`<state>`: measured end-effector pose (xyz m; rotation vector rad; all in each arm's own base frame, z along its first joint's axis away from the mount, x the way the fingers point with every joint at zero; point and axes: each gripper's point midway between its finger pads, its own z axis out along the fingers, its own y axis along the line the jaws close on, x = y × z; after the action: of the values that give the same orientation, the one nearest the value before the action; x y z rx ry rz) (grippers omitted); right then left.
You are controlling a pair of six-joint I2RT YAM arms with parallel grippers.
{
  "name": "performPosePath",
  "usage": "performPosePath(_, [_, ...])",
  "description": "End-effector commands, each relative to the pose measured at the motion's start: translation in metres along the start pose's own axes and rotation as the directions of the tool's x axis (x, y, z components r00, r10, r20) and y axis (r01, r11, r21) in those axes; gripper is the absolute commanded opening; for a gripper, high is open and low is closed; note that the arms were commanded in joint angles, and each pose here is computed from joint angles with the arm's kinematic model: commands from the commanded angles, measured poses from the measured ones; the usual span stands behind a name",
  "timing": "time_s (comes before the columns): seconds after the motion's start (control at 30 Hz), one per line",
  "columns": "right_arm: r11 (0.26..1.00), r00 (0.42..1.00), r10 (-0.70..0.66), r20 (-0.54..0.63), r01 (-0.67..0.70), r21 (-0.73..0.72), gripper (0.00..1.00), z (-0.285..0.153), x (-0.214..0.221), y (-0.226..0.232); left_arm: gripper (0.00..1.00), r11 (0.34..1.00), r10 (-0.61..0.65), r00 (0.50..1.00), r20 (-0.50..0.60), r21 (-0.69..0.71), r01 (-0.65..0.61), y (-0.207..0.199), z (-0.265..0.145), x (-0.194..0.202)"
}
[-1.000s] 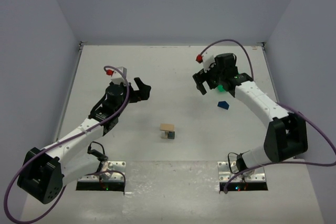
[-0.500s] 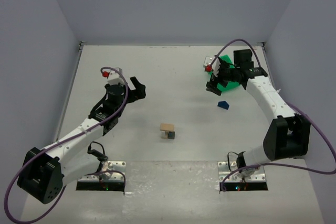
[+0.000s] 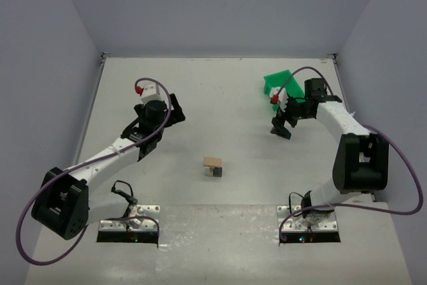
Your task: Build the wood block tower
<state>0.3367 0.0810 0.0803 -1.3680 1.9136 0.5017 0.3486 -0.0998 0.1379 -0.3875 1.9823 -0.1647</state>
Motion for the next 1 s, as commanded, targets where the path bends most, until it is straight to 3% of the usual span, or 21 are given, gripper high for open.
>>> performPosePath(0.0, [0.996, 0.999, 0.039, -0.028, -0.036, 0.08, 0.99, 0.0, 0.021, -0.02, 1.0, 1.0, -0.018, 0.999, 0.049, -0.01, 0.019, -0.011, 0.004, -0.025])
performPosePath(0.13, [0.992, 0.997, 0.056, -0.058, -0.049, 0.116, 0.98, 0.001, 0.046, -0.024, 1.0, 1.0, -0.012, 0.999, 0.047, -0.021, 0.012, -0.011, 0.005, -0.026])
performPosePath(0.23, [0.992, 0.996, 0.058, -0.073, -0.049, 0.119, 0.87, 0.003, 0.054, -0.026, 1.0, 1.0, -0.01, 0.999, 0.046, -0.024, 0.011, -0.011, 0.006, -0.027])
performPosePath(0.4, [0.991, 0.989, 0.053, -0.138, -0.036, 0.127, 0.86, 0.006, 0.074, -0.027, 1.0, 1.0, 0.004, 1.0, 0.03, -0.028, -0.003, -0.012, 0.009, -0.023])
performPosePath(0.83, [0.993, 0.985, 0.036, -0.169, -0.016, 0.12, 0.68, 0.011, 0.088, -0.023, 1.0, 1.0, 0.017, 1.0, 0.009, -0.025, -0.017, -0.015, 0.015, -0.019])
performPosePath(0.97, [0.993, 0.986, 0.037, -0.165, -0.018, 0.115, 0.56, 0.012, 0.088, -0.022, 1.0, 1.0, 0.017, 1.0, 0.009, -0.023, -0.017, -0.016, 0.015, -0.02])
